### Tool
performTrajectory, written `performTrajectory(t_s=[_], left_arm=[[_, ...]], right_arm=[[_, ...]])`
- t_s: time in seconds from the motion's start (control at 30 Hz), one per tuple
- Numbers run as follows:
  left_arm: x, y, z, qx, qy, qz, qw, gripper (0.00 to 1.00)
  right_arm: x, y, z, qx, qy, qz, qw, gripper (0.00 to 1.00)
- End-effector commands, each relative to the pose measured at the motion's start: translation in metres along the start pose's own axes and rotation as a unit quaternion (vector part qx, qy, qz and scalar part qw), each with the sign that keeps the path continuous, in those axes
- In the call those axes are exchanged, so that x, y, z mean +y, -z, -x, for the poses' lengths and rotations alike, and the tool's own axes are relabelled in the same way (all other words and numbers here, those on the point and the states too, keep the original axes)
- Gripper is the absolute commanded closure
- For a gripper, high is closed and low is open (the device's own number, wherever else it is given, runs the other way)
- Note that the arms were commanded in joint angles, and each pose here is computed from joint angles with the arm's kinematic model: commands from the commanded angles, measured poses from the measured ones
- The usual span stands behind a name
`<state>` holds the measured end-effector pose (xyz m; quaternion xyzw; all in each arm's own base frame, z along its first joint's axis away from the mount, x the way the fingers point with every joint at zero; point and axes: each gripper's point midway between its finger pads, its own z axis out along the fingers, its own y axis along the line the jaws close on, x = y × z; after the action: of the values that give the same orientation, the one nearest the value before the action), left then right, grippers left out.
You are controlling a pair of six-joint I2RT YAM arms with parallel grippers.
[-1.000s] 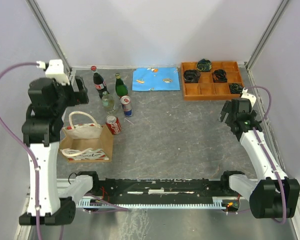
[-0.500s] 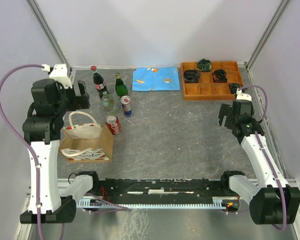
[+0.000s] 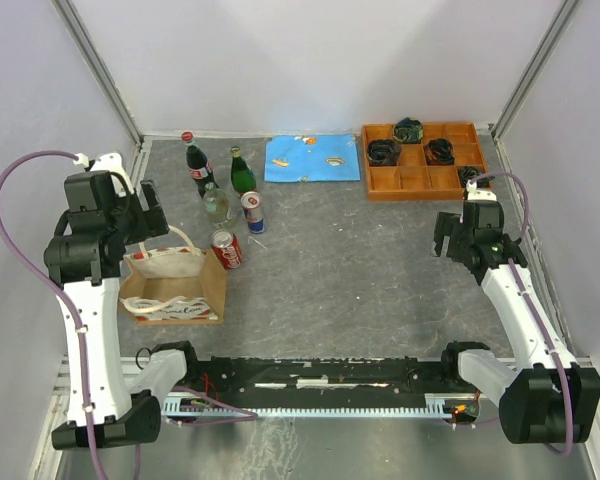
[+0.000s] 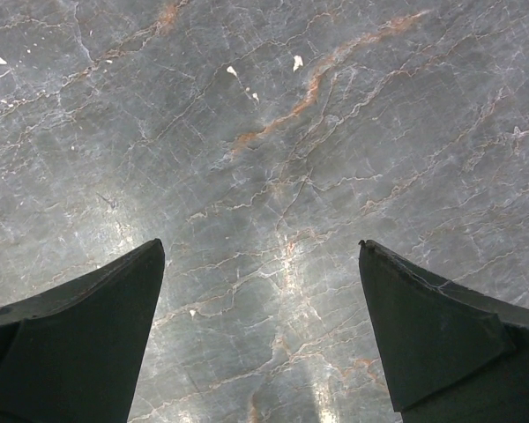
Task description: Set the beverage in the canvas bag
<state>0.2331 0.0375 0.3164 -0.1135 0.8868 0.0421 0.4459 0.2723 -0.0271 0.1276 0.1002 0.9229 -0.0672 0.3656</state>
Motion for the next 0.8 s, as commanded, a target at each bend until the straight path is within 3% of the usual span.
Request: performTrajectory(t_s=[0.0, 0.47, 0.77], left_arm=[[0.018, -0.007, -0.013, 0.039, 0.028, 0.036, 0.998, 0.12], [0.07, -0.036, -0.048, 0.127, 0.089, 0.105, 0.982, 0.12], [0.099, -0.073, -0.083, 0.173, 0.032, 0.114, 0.978, 0.16]], right_arm=[[0.001, 0.01, 0.02, -0.026, -0.001, 0.008, 1.0, 0.01], [0.008, 0.011, 0.012, -0.013, -0.013, 0.027, 0.999, 0.01], [0.01, 0.015, 0.028, -0.016, -0.01, 0.028, 0.999, 0.01]])
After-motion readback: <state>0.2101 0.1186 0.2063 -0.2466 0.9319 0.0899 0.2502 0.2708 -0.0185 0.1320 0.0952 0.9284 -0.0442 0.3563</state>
